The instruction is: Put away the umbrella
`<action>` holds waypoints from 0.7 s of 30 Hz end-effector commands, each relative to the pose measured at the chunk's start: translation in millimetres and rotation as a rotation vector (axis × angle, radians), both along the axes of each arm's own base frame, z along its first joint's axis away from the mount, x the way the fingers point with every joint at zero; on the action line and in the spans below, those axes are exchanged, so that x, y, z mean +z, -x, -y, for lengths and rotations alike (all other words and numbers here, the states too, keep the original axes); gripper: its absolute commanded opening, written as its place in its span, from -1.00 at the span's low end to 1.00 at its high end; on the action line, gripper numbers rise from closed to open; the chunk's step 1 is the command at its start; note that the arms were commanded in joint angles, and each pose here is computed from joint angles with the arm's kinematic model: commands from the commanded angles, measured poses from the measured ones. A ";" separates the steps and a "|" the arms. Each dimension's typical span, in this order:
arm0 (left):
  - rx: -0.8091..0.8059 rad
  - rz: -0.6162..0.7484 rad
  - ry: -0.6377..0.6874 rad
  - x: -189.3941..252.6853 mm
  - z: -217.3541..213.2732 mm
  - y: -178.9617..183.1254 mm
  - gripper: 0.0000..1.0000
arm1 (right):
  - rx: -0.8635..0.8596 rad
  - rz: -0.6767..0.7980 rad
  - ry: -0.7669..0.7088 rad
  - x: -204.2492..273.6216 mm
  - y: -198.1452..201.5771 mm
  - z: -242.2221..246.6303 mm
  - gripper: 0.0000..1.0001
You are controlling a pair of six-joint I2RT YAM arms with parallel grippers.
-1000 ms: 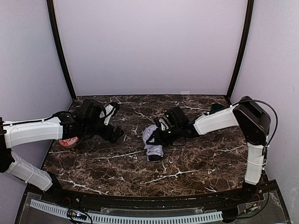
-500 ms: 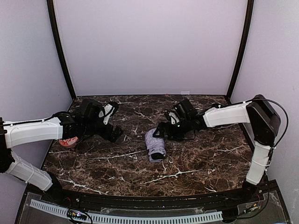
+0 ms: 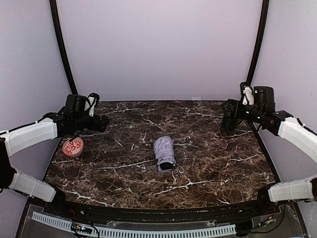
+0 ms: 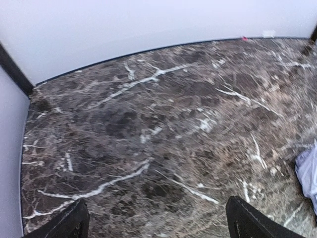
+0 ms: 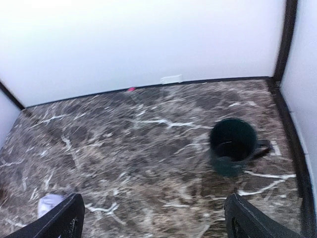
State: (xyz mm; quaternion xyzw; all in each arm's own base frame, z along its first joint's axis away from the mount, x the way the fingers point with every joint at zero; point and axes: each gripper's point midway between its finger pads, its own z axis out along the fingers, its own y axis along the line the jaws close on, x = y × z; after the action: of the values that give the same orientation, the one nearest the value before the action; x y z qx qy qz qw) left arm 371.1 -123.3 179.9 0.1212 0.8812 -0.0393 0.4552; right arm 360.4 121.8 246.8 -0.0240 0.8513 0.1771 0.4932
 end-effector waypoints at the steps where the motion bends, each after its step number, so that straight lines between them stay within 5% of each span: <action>1: 0.188 0.146 0.061 42.7 -49.4 -22.6 0.98 | -0.203 0.239 0.086 16.6 2.1 74.8 0.99; 6: 0.373 0.224 0.076 35.9 -99.1 -28.4 0.98 | -0.401 0.354 0.086 2.8 20.4 139.7 0.99; 11: 0.458 0.374 0.050 17.8 -121.7 -19.8 0.98 | -0.450 0.392 0.075 -32.8 32.0 155.6 0.99; 21: 0.424 0.565 -0.077 -0.4 -132.1 0.2 0.98 | -0.484 0.467 0.106 -72.7 33.1 165.0 0.99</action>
State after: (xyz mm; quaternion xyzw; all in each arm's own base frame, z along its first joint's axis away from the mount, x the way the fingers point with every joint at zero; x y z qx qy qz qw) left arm 364.9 4.8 123.5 -0.0544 0.8044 0.1004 0.5831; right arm 319.6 -37.4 144.9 0.1207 0.7587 0.0104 0.6401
